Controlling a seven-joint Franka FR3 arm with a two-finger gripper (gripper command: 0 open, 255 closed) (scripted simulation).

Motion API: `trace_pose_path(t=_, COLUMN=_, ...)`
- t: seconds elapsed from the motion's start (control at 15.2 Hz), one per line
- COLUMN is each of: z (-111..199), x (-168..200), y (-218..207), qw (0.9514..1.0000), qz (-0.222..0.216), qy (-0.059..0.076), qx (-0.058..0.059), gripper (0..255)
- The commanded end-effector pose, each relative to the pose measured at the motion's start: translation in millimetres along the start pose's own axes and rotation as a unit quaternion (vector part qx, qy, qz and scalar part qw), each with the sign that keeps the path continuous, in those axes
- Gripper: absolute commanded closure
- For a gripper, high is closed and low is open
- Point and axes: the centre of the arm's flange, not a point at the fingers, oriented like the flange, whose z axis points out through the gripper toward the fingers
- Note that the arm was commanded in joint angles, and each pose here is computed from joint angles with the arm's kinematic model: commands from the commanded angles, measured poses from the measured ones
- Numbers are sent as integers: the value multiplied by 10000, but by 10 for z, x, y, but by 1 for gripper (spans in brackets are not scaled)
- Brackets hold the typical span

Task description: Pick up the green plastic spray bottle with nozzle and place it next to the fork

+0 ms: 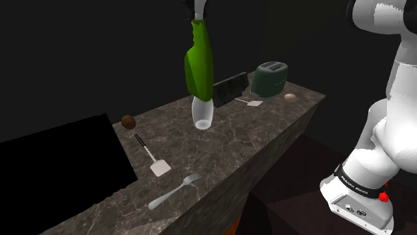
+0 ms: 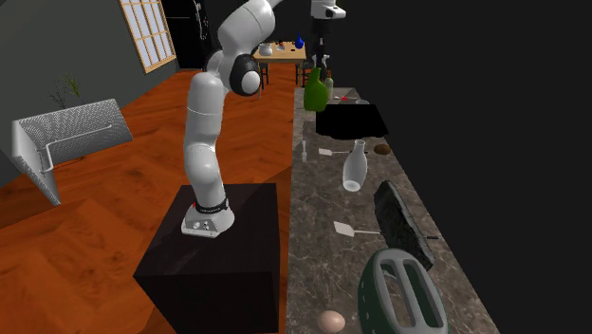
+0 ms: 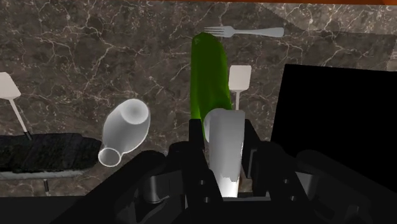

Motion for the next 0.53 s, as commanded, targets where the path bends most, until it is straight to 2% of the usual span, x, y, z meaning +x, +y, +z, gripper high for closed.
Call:
trace_pose_path(t=0.0, z=105, x=11, y=-55, qw=10000, qz=12, qy=0, qx=2, gripper=255)
trace_pose_path(t=0.46, z=475, x=21, y=-53, qw=10000, qz=12, qy=0, qx=2, gripper=255)
